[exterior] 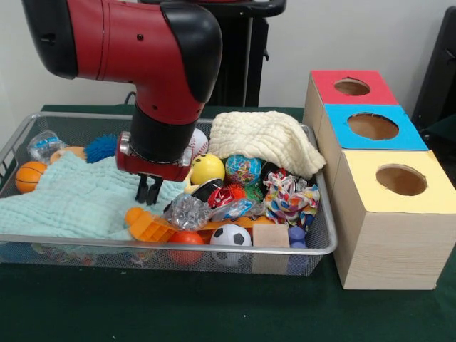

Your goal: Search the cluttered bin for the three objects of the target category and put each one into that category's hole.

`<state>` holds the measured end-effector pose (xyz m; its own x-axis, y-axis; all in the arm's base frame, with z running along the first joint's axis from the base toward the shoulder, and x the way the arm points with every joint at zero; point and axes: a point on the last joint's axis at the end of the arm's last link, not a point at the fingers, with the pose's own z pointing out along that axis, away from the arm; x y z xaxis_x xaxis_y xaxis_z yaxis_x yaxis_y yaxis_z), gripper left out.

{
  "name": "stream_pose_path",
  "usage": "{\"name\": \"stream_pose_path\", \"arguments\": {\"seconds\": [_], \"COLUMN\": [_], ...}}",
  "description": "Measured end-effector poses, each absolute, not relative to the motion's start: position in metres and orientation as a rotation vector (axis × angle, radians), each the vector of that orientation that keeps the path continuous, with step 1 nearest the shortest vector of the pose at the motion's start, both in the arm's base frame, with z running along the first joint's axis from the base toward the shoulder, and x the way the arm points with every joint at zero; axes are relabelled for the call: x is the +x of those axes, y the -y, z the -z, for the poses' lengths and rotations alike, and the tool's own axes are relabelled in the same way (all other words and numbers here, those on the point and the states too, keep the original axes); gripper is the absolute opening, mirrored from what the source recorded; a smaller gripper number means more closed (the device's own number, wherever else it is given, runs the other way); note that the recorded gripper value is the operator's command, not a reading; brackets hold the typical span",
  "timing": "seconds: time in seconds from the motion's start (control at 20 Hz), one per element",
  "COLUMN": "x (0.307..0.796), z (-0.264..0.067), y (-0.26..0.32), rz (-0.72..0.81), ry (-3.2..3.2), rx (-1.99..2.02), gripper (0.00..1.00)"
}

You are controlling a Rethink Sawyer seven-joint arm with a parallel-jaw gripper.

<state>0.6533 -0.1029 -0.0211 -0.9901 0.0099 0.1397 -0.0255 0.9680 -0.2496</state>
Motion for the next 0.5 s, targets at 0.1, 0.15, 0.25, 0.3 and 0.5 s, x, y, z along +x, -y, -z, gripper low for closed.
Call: {"name": "stream_pose_path", "arguments": {"seconds": [0.1, 0.15, 0.25, 0.3, 0.5], "x": [0.653, 0.654, 0.655, 0.655, 0.655], "z": [0.021, 0.017, 0.007, 0.001, -0.037], "y": [0.102, 0.103, 0.106, 0.108, 0.119], "rz": [-0.381, -0.388, -0.405, -0.415, -0.481], "ry": [2.976, 2.97, 2.95, 2.936, 2.829], "rx": [0.013, 0.009, 0.007, 0.007, 0.045], "gripper": [0.0, 0.0, 0.0, 0.0, 0.0]}}
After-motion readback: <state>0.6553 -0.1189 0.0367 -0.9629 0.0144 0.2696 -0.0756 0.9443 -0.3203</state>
